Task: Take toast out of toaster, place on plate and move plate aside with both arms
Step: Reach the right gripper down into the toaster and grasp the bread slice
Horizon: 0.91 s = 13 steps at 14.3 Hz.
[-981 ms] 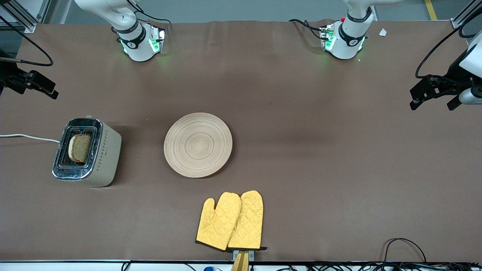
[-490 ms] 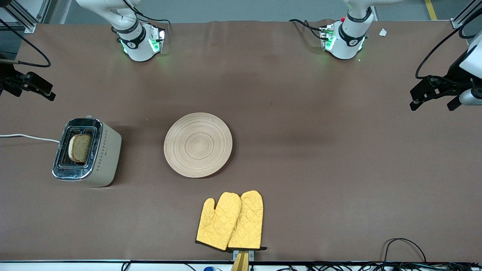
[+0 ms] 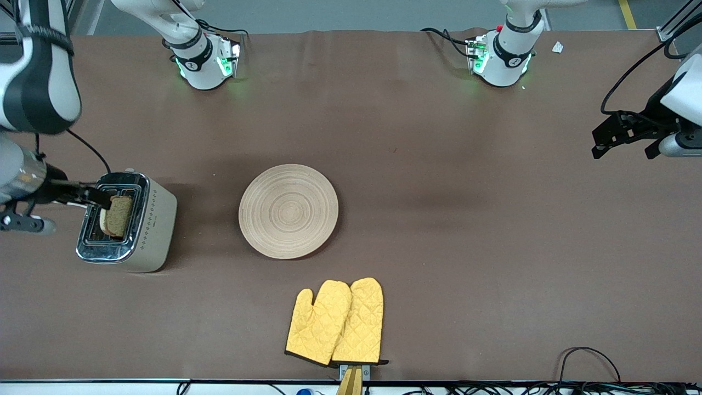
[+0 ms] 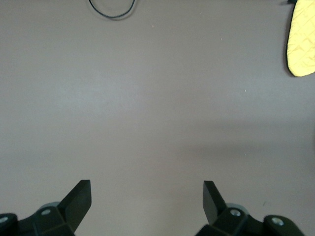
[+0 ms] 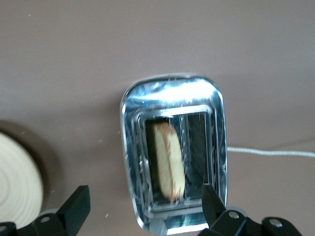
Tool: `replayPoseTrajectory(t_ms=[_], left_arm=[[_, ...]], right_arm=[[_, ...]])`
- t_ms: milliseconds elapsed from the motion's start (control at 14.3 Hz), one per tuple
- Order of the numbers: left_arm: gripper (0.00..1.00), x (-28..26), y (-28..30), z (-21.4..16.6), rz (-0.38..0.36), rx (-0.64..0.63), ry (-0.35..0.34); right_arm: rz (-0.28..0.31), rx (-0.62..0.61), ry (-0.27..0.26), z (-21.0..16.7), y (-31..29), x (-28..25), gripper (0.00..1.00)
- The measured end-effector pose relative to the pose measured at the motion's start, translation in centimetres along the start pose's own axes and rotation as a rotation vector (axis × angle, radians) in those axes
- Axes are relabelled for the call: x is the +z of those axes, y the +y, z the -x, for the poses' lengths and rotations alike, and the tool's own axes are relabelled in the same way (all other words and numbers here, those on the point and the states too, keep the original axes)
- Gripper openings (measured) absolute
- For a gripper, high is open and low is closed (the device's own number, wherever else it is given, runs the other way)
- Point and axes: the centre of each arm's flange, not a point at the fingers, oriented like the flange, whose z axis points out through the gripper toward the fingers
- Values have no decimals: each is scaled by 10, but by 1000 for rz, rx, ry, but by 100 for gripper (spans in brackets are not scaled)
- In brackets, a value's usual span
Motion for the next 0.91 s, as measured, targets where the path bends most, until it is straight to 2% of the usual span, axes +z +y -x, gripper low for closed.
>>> replayPoseTrajectory(t_ms=[140, 280, 490, 631, 771, 841, 911], left_arm=[[100, 5, 0, -2, 0, 1, -10], [100, 6, 1, -2, 0, 1, -13], [100, 7, 1, -2, 0, 1, -18], [100, 9, 1, -3, 0, 0, -21], [100, 10, 0, -3, 0, -2, -23], [100, 11, -1, -4, 0, -3, -24], [100, 11, -2, -4, 0, -5, -24]], right_arm=[[0, -32, 18, -9, 16, 28, 100], [0, -59, 15, -7, 31, 51, 100], [-4, -90, -21, 2, 33, 76, 100], [-8, -116, -57, 10, 30, 92, 96], [-11, -125, -82, 16, 27, 104, 76], [-11, -126, -85, 17, 27, 105, 63], [-11, -126, -84, 17, 27, 105, 54]])
